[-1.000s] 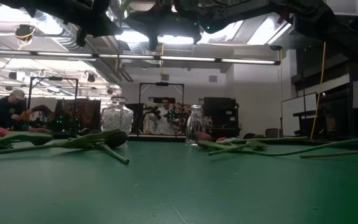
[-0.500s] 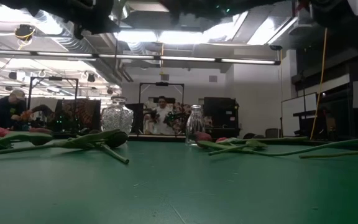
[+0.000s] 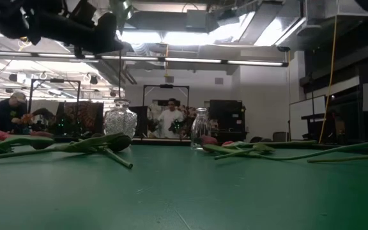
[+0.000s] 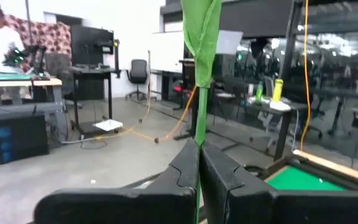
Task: Sort flowers into vase by color
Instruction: Put the right dark red tulip into the top left transparent vase
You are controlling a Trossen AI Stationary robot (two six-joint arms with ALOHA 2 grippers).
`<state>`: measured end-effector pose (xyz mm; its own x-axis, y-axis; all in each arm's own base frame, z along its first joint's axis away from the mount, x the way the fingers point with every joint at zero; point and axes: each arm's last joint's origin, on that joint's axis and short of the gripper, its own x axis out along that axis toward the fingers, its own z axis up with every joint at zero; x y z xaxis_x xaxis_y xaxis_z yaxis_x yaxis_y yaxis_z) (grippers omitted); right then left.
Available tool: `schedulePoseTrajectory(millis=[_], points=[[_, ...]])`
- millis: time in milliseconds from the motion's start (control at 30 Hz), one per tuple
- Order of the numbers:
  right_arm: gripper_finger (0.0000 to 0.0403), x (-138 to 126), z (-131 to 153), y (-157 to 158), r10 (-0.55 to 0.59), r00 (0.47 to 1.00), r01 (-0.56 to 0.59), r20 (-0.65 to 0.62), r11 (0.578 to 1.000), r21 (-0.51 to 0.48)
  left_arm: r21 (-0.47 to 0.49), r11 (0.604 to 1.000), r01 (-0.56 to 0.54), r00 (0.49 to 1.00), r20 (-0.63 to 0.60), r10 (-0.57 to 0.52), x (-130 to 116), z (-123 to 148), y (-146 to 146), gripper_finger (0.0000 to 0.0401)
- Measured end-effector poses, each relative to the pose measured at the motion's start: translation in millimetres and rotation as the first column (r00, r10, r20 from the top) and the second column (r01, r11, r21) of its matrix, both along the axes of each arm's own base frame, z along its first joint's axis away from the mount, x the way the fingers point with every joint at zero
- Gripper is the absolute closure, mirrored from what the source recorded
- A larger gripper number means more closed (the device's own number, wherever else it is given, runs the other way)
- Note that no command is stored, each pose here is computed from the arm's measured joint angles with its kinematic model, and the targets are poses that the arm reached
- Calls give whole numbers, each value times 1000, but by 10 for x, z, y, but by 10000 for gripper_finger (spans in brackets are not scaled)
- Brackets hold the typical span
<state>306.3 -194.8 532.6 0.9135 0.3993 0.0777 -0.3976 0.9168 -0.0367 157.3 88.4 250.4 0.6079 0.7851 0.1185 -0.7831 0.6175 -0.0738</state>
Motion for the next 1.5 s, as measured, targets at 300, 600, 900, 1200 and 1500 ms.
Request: schedulePoseTrajectory(millis=[300,600,900,1200,1500], points=[[255,-45,-46,33,-29,997,30,-68,999,21,-8,1000,3,1000,-7,-3,8,-156,2,401],[255,65,-149,173,-21,992,20,-120,1000,-14,-73,997,22,997,-76,-28,165,-360,55,401],[255,78,-172,203,-4,990,4,-142,1000,1,-121,993,14,992,-124,-29,263,-523,101,401],[256,78,-171,203,-4,990,4,-142,1000,0,-134,991,19,999,-45,-25,150,-700,50,401],[256,77,-172,202,-4,990,4,-142,1000,0,-176,984,29,999,-38,-36,134,-752,36,401]])
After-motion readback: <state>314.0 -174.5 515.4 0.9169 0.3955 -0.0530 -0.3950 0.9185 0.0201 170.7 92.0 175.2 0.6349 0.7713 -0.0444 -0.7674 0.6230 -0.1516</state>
